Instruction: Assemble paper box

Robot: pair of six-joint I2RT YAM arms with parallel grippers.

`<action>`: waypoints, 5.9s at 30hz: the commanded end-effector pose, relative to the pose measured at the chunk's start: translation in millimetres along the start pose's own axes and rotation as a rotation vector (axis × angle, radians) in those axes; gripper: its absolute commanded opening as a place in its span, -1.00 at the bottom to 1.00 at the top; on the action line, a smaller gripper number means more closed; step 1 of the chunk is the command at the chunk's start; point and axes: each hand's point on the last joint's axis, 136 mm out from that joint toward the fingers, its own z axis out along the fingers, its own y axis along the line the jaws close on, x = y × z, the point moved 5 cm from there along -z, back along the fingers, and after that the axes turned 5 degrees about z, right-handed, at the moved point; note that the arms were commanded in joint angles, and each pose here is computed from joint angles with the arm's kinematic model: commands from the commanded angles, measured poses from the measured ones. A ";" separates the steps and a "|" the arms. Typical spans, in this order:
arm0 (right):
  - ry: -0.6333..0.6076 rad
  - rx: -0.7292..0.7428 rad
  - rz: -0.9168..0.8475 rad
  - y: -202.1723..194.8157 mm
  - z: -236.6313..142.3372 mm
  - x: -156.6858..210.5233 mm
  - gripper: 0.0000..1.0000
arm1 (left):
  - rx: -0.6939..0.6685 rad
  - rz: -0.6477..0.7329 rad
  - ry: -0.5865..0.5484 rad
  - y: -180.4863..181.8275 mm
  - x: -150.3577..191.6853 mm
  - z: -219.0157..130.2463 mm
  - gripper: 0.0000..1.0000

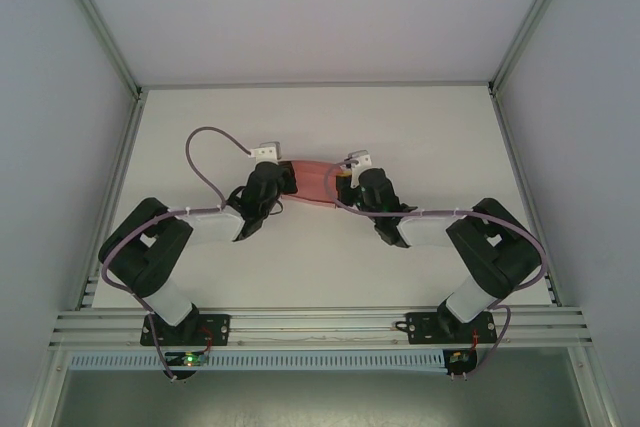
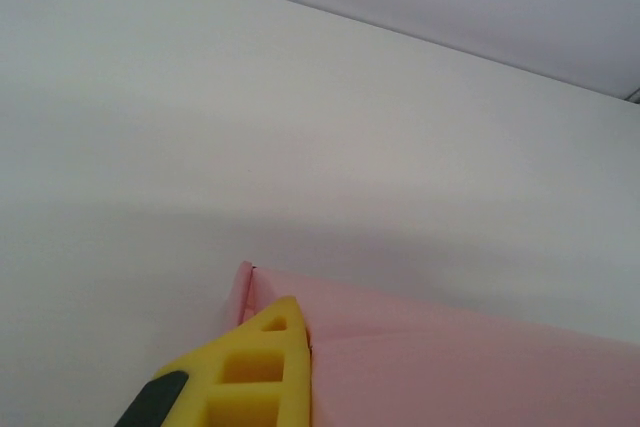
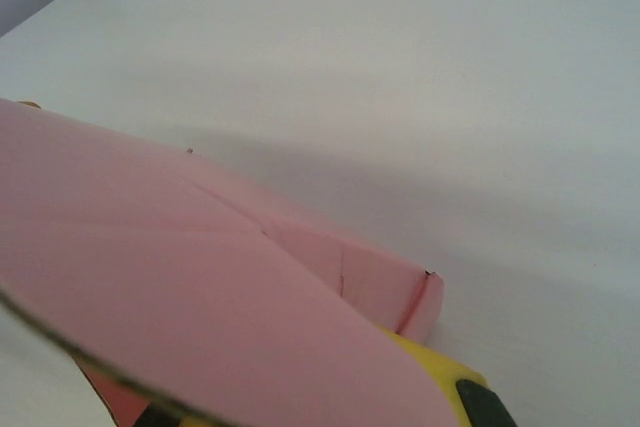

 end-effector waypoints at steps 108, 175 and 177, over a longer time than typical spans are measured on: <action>0.435 -0.562 -0.517 79.0 -7.9 56.2 0.17 | -0.202 -0.258 0.437 85.8 49.0 -123.7 1.00; 0.190 -0.115 -0.310 -12.7 -52.5 -48.0 0.42 | 0.243 0.422 0.512 -21.3 -30.9 -48.2 -0.03; 0.211 -0.108 -0.303 -14.6 -47.9 -45.0 0.22 | 0.257 0.426 0.519 -24.1 -29.9 -45.8 -0.12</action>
